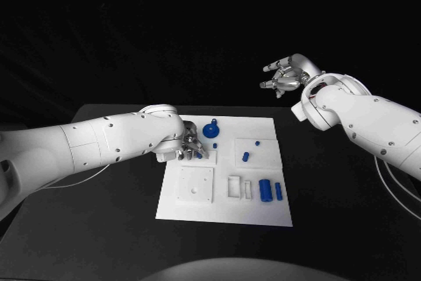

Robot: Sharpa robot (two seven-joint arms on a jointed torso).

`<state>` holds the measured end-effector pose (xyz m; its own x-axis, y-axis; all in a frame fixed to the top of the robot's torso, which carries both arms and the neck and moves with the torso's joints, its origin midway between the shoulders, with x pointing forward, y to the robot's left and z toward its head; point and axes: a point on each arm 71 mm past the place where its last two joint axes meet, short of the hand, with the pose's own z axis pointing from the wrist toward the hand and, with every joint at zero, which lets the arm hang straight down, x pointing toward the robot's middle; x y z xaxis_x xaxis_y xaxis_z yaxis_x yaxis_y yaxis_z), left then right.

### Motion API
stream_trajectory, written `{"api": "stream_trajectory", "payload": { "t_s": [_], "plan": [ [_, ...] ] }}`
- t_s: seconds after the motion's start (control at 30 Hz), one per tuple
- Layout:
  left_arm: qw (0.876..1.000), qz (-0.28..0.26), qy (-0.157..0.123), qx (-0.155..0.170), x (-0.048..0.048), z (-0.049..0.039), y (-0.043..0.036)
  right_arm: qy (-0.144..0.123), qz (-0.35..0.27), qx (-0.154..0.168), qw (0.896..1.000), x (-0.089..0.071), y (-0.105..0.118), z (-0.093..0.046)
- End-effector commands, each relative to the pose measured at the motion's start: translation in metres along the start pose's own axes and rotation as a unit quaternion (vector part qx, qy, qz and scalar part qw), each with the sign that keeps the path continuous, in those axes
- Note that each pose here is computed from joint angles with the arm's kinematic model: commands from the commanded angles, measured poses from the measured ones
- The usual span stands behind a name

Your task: Assemble the parts on the task board

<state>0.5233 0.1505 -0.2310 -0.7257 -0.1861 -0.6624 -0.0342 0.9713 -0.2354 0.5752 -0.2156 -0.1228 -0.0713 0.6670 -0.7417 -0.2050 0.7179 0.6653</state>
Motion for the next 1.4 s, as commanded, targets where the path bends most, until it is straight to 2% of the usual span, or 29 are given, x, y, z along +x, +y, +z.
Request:
{"api": "stream_trajectory", "payload": {
  "t_s": [0.03, 0.87, 1.4],
  "plan": [
    [0.999, 0.015, 0.027, -0.014, 0.0175, 0.0067, 0.0045, 0.006, -0.001, -0.003, 1.0, 0.0011, 0.0009, -0.0002],
    [0.999, 0.025, 0.021, -0.018, 0.0162, 0.0075, 0.0076, 0.007, -0.002, -0.002, 1.0, 0.0006, 0.0, -0.0008],
    [0.999, 0.026, 0.033, -0.016, 0.0185, 0.0076, 0.0074, 0.007, -0.002, -0.002, 1.0, 0.0014, -0.0001, -0.0007]
  ]
}}
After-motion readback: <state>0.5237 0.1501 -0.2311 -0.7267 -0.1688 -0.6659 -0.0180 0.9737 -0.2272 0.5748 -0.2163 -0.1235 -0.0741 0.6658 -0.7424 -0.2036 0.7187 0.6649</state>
